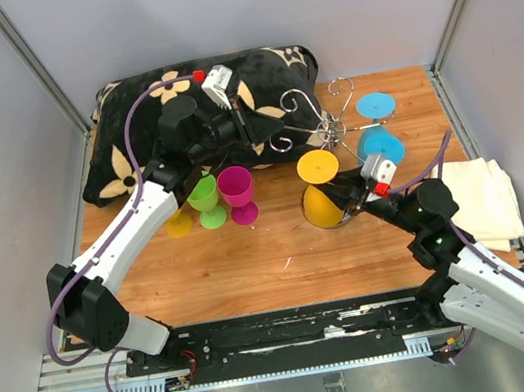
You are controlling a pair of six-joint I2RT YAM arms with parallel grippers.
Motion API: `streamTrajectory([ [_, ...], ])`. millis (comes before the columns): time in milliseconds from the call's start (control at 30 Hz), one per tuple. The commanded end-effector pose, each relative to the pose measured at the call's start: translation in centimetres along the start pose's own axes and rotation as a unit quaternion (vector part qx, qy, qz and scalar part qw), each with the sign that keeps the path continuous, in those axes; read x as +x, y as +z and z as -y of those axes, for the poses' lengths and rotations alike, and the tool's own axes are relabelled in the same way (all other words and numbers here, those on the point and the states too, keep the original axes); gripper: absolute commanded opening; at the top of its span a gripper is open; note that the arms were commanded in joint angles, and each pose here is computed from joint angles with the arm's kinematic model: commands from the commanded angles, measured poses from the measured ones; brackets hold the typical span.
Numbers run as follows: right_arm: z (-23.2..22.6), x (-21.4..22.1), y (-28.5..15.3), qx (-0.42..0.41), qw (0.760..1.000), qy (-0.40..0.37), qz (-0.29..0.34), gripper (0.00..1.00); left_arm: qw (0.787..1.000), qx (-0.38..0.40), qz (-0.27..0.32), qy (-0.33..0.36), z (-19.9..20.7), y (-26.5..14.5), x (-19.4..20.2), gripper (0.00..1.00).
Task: Place the wine glass upside down on the wine glass rack
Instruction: Turn the wine glass upside down at the wine rack.
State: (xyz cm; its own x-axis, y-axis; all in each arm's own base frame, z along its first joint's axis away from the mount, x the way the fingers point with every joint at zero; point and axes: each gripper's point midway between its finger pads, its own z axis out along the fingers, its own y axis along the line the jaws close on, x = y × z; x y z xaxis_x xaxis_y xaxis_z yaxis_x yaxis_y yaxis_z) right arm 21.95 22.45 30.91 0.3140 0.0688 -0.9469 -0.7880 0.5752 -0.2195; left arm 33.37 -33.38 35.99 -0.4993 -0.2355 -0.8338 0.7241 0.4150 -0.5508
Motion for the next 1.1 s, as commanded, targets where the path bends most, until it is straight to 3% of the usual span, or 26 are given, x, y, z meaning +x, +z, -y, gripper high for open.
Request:
streamTrajectory([
  [0,-0.7,-4.2,-0.1,-0.024,0.997,-0.027,0.072,0.20,0.999,-0.001,-0.040,-0.014,-0.1,0.1,2.4,0.00],
  [267,-1.2,-5.0,-0.1,-0.040,0.995,-0.032,0.083,0.24,0.999,-0.003,-0.042,-0.015,-0.2,0.2,2.6,0.00],
  [400,-1.1,-5.1,-0.3,-0.037,0.995,-0.032,0.084,0.20,0.999,-0.003,-0.042,-0.015,-0.2,0.2,2.6,0.00],
  [767,2.2,-4.5,-2.5,0.082,0.994,-0.026,0.069,0.20,0.999,-0.004,-0.042,-0.016,-0.2,0.2,2.6,0.00],
  [967,3.9,-3.1,-3.0,0.128,0.991,-0.017,0.026,0.21,0.999,-0.003,-0.041,-0.015,-0.2,0.2,2.5,0.00],
  [1067,4.2,-2.6,-3.0,0.137,0.990,-0.013,0.016,0.29,0.999,-0.004,-0.043,-0.016,-0.3,0.2,2.6,0.01],
])
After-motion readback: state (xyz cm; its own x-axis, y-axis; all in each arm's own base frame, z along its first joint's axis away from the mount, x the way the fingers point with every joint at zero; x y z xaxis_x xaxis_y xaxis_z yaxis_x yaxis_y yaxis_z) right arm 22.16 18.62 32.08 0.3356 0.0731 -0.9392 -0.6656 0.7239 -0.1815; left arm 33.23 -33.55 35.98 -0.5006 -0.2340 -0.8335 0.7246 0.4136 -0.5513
